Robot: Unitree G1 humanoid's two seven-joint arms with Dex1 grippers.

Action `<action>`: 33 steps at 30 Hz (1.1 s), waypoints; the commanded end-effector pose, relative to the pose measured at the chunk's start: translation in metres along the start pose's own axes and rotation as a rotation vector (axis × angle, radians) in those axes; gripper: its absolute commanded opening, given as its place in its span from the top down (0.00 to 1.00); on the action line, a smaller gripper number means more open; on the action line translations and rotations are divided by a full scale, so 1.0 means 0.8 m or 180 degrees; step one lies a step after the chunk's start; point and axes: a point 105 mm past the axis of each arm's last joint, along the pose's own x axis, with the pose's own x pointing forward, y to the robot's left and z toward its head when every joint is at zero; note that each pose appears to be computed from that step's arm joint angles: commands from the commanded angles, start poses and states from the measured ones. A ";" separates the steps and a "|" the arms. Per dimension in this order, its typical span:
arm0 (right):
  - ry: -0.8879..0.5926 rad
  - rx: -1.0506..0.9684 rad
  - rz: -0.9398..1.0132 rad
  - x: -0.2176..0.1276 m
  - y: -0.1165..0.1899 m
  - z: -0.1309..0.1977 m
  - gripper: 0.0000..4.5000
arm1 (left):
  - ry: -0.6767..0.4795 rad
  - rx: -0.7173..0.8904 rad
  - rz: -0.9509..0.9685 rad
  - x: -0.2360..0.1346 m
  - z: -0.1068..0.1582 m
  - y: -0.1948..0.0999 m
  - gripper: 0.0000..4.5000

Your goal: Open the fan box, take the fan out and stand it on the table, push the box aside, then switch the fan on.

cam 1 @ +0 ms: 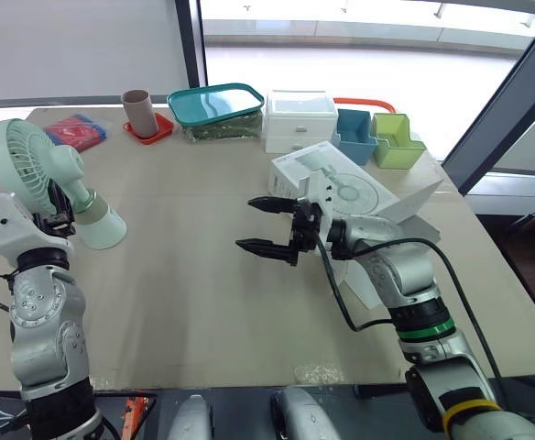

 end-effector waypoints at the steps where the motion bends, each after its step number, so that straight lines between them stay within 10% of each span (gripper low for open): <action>1: -0.0056 -0.0151 0.0012 -0.001 0.004 0.013 0.00 | -0.0215 -0.0032 0.0023 0.003 0.022 0.003 0.31; 6: -0.0053 -0.0155 0.0006 0.000 0.004 0.013 0.00 | -0.0204 -0.0038 0.0019 0.004 0.021 0.002 0.64; 33: -0.0074 -0.0148 -0.0274 0.008 -0.023 0.019 0.00 | -0.0437 -0.0264 -0.1415 -0.051 0.066 -0.089 0.64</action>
